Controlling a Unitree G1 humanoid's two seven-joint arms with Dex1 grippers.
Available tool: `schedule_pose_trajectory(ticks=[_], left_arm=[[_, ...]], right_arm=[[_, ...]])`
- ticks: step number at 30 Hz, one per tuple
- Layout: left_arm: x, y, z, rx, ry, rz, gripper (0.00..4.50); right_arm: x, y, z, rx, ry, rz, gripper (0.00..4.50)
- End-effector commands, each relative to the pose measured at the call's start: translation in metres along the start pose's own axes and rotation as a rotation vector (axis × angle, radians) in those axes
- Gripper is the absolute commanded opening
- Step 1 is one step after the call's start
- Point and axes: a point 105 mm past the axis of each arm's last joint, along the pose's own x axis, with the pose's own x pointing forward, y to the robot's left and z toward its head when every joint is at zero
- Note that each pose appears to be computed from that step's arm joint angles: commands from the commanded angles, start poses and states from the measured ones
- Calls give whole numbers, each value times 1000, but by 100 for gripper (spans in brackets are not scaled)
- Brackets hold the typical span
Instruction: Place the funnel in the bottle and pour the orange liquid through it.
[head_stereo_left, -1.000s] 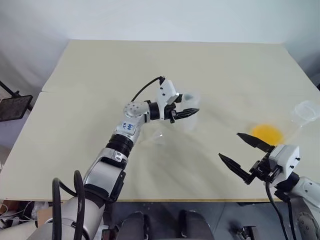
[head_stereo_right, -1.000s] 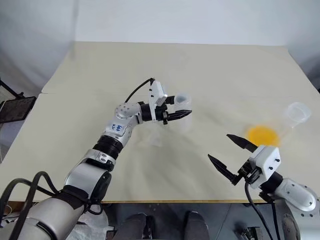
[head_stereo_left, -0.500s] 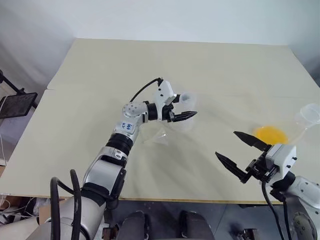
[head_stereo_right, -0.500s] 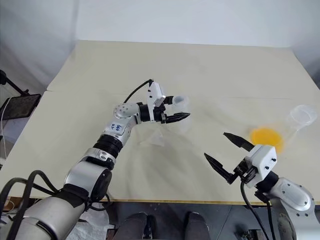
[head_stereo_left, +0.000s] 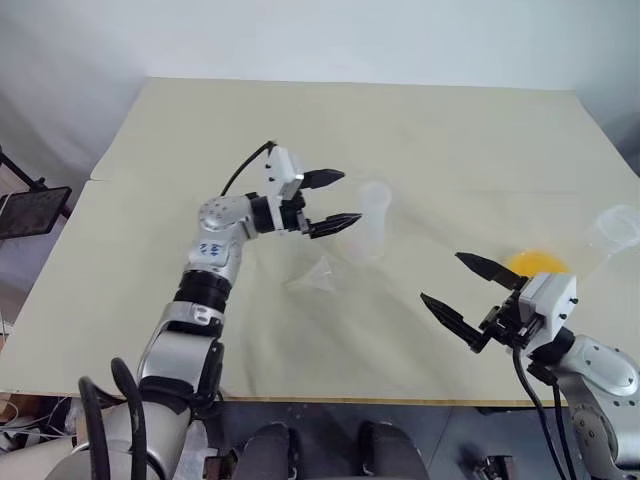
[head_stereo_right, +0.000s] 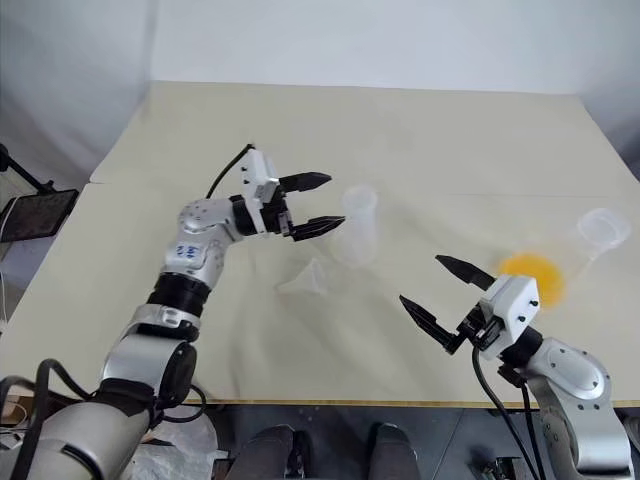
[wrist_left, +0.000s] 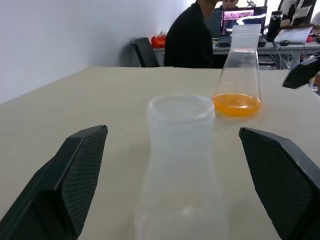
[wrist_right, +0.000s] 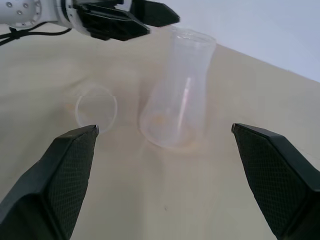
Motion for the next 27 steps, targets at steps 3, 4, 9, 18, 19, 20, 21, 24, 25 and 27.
schedule_pose_trajectory(ticks=[3, 4, 9, 18, 19, 20, 21, 24, 25, 27], left_arm=[[-50, 4, 28, 84, -34, 78, 448], [-61, 5, 28, 81, -27, 113, 448], [-131, -4, 10, 49, 71, 347, 448], [-236, -47, -7, -37, 209, 712, 448], [-245, -53, -8, -46, 222, 745, 448], [-252, -61, -9, -54, 235, 776, 448], [-256, -65, -9, -61, 243, 795, 448], [-262, -79, -10, -72, 263, 828, 448], [-262, -81, -10, -74, 266, 833, 448], [-253, -86, -8, -88, 255, 801, 448]], right_arm=[[2, -5, 6, -32, -8, 81, 450], [3, -5, 6, -30, -10, 99, 450], [12, -1, 6, 6, -28, 193, 450], [38, 14, 13, 29, -114, 325, 450], [41, 18, 14, 34, -120, 345, 450], [42, 20, 14, 38, -121, 362, 450], [43, 21, 14, 40, -121, 372, 450], [45, 21, 14, 38, -121, 374, 450], [45, 20, 13, 37, -120, 374, 450], [45, 16, 12, 30, -115, 371, 450]])
